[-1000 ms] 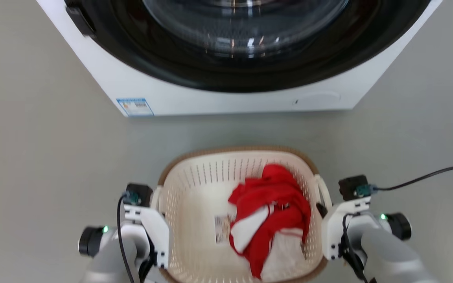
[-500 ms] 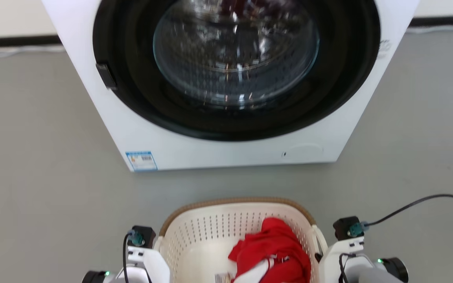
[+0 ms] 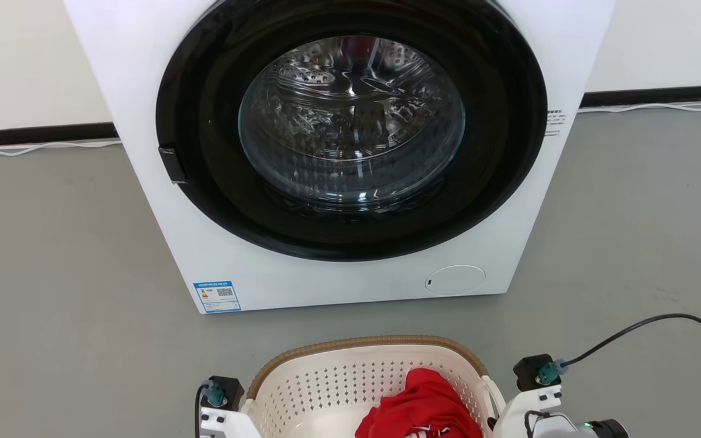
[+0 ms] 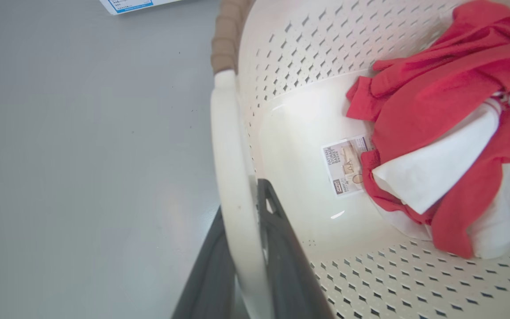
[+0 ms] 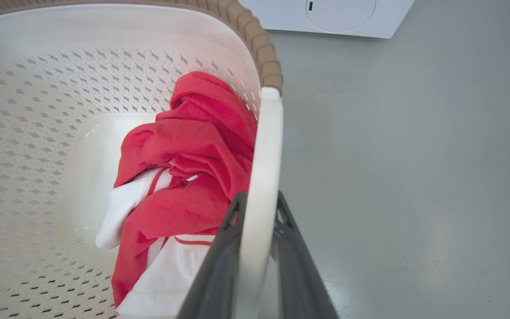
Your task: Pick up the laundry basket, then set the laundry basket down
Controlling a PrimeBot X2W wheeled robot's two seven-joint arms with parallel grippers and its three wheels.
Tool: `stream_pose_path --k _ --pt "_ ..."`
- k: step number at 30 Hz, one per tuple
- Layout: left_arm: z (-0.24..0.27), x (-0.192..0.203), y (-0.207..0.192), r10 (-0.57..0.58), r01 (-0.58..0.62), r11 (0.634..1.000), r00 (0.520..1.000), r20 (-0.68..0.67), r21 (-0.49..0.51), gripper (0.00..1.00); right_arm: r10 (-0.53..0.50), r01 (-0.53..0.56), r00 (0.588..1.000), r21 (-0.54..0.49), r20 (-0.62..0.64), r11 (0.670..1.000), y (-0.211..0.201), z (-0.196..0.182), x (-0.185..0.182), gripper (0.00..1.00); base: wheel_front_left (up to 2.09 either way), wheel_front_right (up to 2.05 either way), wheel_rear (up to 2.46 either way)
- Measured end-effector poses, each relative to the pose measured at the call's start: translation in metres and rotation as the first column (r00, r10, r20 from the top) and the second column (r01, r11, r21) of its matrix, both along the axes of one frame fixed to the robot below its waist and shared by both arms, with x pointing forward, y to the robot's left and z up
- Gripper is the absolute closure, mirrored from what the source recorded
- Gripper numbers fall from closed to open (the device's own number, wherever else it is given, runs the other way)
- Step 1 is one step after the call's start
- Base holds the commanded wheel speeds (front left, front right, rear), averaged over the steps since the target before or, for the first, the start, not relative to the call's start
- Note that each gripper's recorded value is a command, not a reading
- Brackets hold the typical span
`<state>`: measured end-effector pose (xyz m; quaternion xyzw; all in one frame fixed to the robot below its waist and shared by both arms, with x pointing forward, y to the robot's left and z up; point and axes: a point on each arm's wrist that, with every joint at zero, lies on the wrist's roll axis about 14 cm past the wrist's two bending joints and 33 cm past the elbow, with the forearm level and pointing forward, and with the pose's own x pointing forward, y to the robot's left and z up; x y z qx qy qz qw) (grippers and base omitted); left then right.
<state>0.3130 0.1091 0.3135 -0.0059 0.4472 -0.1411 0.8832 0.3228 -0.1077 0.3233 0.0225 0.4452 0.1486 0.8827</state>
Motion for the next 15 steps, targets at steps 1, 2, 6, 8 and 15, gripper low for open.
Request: stream_pose_path --k 1,2,6,8,15 --pt "0.0003 0.0001 -0.0009 -0.002 0.002 1.000 1.000 -0.002 -0.001 1.00 -0.001 0.001 1.000 -0.001 0.001 1.000 -0.0008 0.0003 -0.0002 1.00 0.00 0.00 0.00" --pt "0.0006 0.0004 -0.0018 -0.004 0.004 1.000 1.000 -0.001 -0.003 1.00 -0.004 0.004 1.000 0.001 -0.001 1.000 -0.0016 0.0005 -0.0005 1.00 0.00 0.00 0.00" --pt "0.0007 0.0012 -0.0060 -0.019 0.019 1.000 1.000 -0.003 -0.005 1.00 -0.006 0.006 1.000 -0.003 -0.004 1.000 -0.0049 0.0005 -0.0011 1.00 0.00 0.00 0.00" --pt "0.0004 0.0019 -0.0078 -0.023 0.023 1.000 1.000 -0.004 -0.008 1.00 -0.011 0.011 1.000 -0.003 -0.005 1.000 -0.0070 0.0003 -0.0012 1.00 0.00 0.00 0.00" --pt "-0.0005 0.0021 -0.0095 -0.024 0.024 1.000 1.000 -0.010 -0.014 1.00 -0.014 0.014 1.000 -0.001 -0.005 1.000 -0.0084 0.0000 -0.0018 1.00 0.00 0.00 0.00"
